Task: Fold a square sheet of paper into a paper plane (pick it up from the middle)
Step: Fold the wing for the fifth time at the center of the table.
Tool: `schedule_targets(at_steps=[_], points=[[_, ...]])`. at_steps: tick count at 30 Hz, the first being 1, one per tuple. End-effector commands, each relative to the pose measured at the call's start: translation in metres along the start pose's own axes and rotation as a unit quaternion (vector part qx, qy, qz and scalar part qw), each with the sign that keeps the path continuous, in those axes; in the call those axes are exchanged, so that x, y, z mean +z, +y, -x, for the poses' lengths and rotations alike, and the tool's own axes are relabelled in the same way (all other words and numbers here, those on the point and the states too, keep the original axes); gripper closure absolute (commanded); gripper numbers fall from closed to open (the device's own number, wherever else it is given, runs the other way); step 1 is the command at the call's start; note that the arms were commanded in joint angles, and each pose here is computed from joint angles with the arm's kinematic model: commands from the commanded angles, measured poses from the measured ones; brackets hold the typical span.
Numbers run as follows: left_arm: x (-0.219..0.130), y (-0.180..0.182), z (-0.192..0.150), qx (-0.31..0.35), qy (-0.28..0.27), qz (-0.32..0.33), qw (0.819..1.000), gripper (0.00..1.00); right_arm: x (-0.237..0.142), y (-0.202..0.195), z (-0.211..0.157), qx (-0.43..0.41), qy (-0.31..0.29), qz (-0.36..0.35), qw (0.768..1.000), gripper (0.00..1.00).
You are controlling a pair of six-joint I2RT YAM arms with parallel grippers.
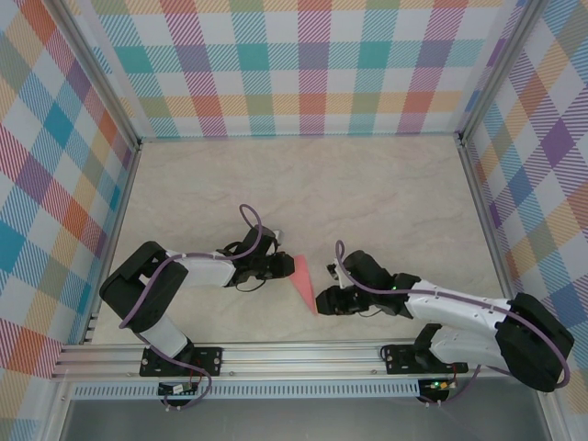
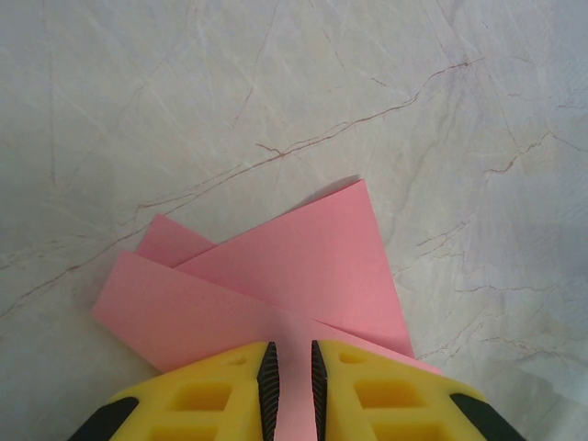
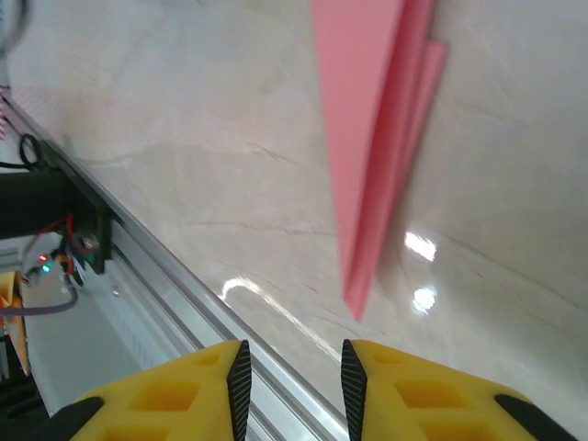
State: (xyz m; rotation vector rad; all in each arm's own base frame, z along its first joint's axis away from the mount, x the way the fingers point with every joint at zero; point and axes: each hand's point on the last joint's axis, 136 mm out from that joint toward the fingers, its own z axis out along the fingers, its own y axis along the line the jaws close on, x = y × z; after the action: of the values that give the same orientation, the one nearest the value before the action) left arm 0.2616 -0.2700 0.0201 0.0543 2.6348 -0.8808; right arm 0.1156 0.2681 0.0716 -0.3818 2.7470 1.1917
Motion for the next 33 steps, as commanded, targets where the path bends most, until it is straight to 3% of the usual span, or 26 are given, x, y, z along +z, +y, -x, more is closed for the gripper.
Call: schedule_targets(at_steps=[1,6,10,16,22,28,33], points=[[0.012,0.035,-0.021,-0.008,0.025,0.064,0.998,0.79,0.005,0.014,0.014,-0.021,-0.004,0.012,1.0,0.66],[0.012,0.036,-0.021,-0.01,0.024,0.065,0.998,0.79,0.04,0.019,0.013,0.0,0.044,0.053,0.998,0.73],[0.011,0.037,-0.021,-0.011,0.024,0.068,0.997,0.79,0.057,-0.005,-0.007,0.035,0.082,0.041,0.995,0.76],[0.009,0.04,-0.022,-0.009,0.024,0.076,0.997,0.79,0.051,-0.037,-0.04,0.054,0.107,0.001,0.993,0.76],[0.005,0.037,-0.019,-0.006,0.018,0.073,0.997,0.79,0.038,-0.038,-0.047,0.043,0.108,-0.008,0.993,0.73],[0.0,0.026,-0.013,0.005,0.014,0.059,0.998,0.78,0.016,-0.03,-0.023,0.019,0.035,-0.032,0.999,0.69],[-0.008,0.007,-0.006,0.022,0.01,0.039,0.999,0.73,-0.021,-0.052,0.0,0.017,-0.069,-0.115,0.991,0.53]])
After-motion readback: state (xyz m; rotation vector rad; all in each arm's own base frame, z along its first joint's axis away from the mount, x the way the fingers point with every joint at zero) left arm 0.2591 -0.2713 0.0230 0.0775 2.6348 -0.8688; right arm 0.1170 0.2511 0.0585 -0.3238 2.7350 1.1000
